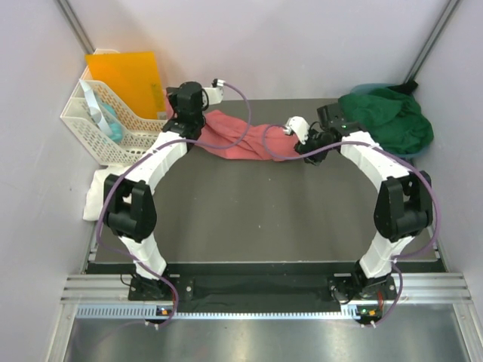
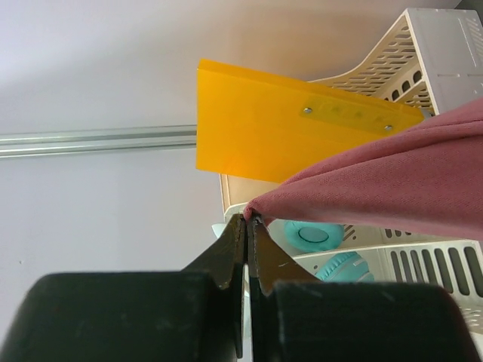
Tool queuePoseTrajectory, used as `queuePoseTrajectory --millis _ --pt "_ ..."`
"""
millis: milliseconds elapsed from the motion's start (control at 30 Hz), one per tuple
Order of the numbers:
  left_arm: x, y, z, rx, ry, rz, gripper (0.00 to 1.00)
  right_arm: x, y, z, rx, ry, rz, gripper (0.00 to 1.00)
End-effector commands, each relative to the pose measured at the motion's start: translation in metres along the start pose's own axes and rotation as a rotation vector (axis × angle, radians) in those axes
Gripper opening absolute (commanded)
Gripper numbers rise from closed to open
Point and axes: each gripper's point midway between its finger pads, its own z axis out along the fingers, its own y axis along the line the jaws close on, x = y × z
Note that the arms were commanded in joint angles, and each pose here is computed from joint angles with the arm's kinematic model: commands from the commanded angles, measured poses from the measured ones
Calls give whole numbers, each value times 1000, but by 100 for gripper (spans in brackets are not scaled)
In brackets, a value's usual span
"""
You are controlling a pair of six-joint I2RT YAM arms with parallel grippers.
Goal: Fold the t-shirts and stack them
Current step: Flatten out the tshirt
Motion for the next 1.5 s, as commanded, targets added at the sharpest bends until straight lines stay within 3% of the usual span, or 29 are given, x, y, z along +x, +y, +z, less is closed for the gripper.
queuePoseTrajectory --millis 0,267,567,1033,1400,1467 --pt "8 32 -20 -66 10 -54 0 -12 0 -5 -121 -148 276 44" --pt "4 33 -23 -66 8 -34 0 1 -18 1 -208 -229 477 43" --pt "-3 30 -25 -63 6 -16 0 -9 -13 24 -320 -271 528 40" --pt "-3 27 -26 -53 6 3 0 -16 -30 54 -278 -277 514 38" --pt "-6 25 -24 -54 -7 6 0 -29 -23 66 -278 -261 477 23" --pt "-5 25 -24 -54 -7 3 0 -29 -24 66 -268 -257 475 1"
